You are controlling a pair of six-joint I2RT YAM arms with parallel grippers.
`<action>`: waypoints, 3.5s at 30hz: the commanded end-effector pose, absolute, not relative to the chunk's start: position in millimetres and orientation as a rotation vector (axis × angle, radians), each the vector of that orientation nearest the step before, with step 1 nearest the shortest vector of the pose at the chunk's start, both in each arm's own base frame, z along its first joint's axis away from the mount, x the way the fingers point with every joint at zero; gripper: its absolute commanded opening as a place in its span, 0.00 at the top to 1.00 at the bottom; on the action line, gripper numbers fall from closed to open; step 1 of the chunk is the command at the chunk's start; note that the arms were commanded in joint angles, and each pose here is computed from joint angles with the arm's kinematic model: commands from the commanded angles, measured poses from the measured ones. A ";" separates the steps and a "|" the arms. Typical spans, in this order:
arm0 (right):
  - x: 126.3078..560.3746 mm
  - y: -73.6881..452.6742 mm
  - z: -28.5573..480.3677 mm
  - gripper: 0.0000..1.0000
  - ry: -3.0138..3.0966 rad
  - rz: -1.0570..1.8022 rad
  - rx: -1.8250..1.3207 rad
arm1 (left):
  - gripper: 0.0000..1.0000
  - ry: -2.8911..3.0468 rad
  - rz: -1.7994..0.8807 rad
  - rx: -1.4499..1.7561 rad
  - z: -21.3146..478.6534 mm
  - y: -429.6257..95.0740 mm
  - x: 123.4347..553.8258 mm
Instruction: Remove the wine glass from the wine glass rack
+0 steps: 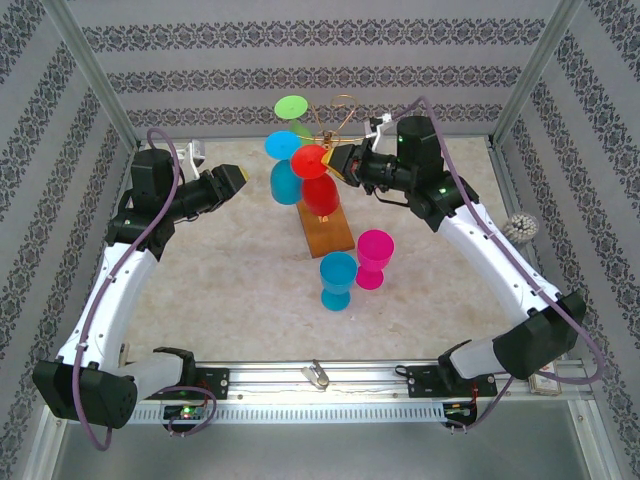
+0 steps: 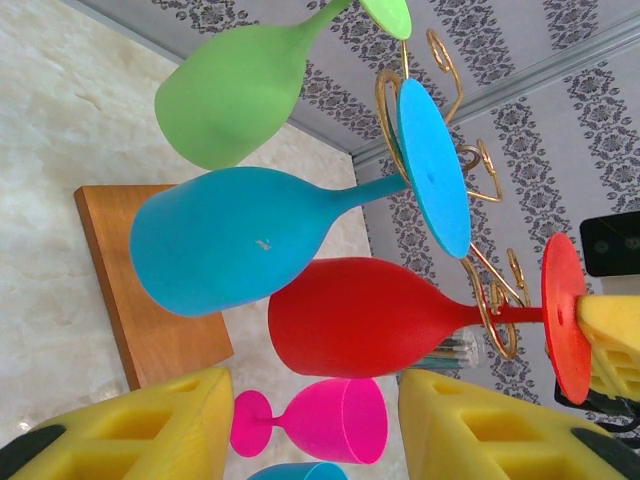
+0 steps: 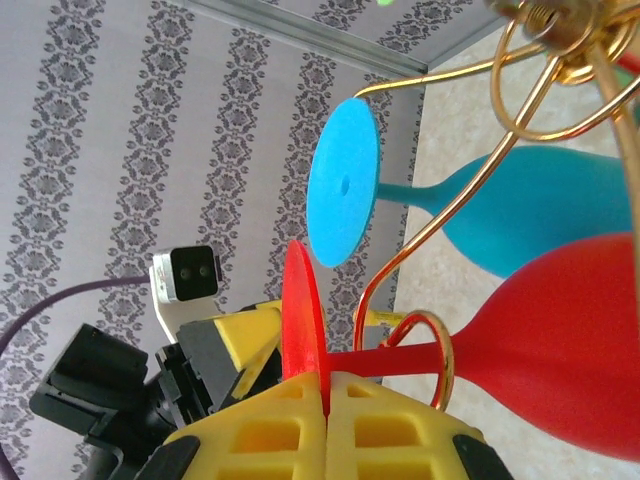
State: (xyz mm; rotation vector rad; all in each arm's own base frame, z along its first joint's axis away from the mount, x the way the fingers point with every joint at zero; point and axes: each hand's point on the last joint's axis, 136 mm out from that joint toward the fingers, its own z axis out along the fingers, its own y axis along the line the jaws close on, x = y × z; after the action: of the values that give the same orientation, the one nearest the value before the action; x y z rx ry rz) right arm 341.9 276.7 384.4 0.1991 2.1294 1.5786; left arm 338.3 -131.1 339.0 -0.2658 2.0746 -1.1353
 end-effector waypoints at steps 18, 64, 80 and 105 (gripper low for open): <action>353.7 270.4 403.1 1.00 2.039 1.638 0.203 | 0.52 2.032 -1.139 -0.268 346.5 -126.0 345.1; 337.4 296.8 405.1 1.00 2.072 1.650 0.134 | 0.52 2.015 -1.153 -0.266 348.8 -126.0 340.0; 352.9 295.6 402.9 1.00 2.068 1.630 0.173 | 0.52 2.009 -1.158 -0.266 349.8 -126.0 339.7; 372.8 273.2 405.2 1.00 2.011 1.618 0.301 | 0.52 2.008 -1.158 -0.270 348.8 -123.9 343.2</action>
State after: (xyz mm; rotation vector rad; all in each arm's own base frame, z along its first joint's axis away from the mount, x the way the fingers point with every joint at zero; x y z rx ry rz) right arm 369.0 280.5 384.2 0.3014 2.0945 1.6044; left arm 342.4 -125.2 336.5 -0.2999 2.0609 -1.1415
